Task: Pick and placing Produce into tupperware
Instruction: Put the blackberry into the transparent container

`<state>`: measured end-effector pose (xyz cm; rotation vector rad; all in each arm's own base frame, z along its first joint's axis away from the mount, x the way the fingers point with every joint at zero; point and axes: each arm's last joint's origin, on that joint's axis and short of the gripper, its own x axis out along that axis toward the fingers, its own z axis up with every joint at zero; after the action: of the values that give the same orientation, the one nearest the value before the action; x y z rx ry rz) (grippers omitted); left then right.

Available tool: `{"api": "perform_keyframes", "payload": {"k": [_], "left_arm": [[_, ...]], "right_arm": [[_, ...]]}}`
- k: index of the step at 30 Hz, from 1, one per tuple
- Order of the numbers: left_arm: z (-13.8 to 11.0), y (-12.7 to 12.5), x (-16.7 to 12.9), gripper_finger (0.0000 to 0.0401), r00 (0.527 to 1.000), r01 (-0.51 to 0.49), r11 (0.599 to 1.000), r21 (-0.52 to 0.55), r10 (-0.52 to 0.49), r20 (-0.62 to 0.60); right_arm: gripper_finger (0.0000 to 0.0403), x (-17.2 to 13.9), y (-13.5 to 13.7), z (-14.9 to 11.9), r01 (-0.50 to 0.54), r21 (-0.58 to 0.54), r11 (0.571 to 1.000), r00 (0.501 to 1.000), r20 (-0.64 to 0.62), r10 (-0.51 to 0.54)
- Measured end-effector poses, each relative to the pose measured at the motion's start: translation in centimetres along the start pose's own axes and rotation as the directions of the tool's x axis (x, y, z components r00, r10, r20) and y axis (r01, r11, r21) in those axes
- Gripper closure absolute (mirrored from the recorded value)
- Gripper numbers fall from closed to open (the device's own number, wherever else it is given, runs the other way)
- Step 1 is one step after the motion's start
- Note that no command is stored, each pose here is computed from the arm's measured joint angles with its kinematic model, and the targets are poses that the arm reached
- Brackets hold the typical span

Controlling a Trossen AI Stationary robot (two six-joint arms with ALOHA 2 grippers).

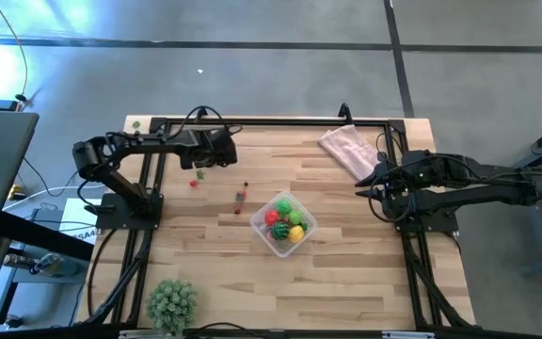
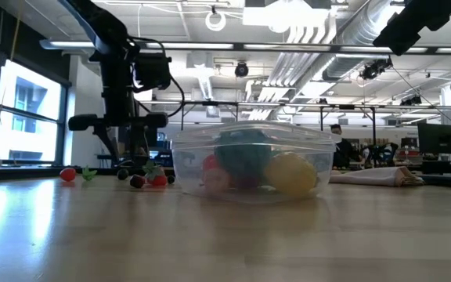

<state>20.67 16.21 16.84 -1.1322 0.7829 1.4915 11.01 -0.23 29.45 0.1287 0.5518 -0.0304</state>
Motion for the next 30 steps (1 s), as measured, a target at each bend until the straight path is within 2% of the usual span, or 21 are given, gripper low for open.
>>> {"api": "perform_keyframes", "payload": {"k": [10,19,30], "left_arm": [[-0.7,0.9,1.0,0.0256,1.000,-0.023,1.000,0.011,0.023,-0.007],[-0.9,0.5,2.3,0.0256,0.999,-0.039,0.996,0.081,0.040,-0.009],[-0.9,0.3,2.8,0.0256,0.998,-0.059,0.994,0.088,0.057,0.024]], "right_arm": [[0.0297,0.0,0.0,0.0,0.000,0.000,1.000,1.000,0.000,0.000],[0.0297,0.0,0.0,0.0,0.000,0.000,1.000,1.000,0.000,0.000],[0.0297,0.0,0.0,0.0,0.000,0.000,1.000,1.000,0.000,0.000]]}}
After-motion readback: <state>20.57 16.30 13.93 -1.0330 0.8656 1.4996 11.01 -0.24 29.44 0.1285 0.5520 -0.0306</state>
